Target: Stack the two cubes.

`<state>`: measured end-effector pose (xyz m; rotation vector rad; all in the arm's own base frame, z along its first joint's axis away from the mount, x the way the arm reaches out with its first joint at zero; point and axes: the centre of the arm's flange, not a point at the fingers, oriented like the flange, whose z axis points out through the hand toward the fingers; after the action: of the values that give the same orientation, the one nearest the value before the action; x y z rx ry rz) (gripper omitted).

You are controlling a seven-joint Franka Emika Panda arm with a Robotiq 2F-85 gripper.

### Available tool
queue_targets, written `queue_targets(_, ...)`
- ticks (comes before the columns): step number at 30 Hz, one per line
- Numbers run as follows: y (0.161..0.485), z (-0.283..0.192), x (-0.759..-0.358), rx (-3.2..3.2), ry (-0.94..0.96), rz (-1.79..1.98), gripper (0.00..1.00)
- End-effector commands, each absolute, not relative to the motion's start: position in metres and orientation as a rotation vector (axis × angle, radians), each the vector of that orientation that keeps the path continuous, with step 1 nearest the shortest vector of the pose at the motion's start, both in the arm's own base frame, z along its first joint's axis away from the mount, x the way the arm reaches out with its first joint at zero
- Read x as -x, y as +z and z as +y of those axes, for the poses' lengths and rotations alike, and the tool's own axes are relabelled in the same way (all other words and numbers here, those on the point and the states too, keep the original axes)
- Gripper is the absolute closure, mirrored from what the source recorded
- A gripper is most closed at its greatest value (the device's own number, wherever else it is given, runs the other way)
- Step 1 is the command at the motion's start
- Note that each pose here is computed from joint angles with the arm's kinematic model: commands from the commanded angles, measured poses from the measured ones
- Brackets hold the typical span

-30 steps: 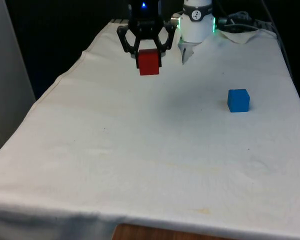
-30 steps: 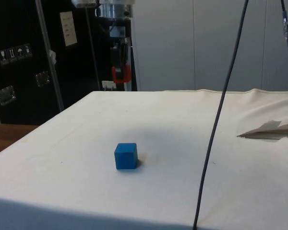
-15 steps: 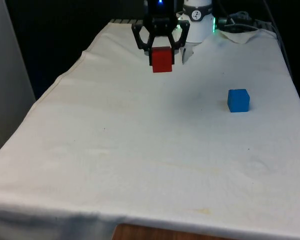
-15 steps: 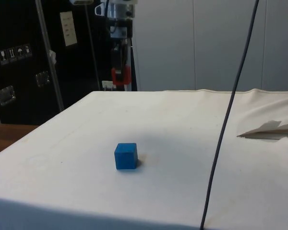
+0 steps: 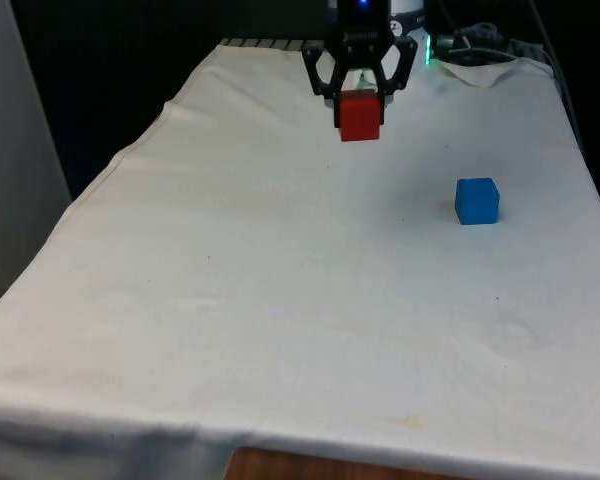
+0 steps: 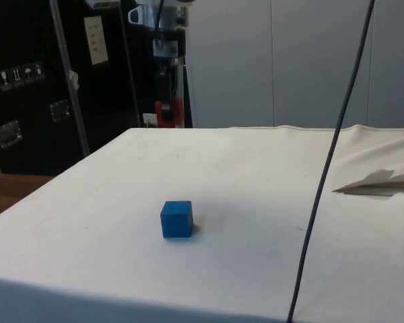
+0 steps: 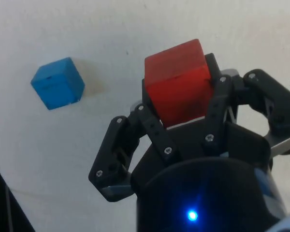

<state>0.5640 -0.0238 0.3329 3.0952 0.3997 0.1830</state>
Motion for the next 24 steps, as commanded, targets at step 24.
queue_targets(24, 0.313, 0.023, -0.532, -3.087, 0.257, 0.389, 1.0)
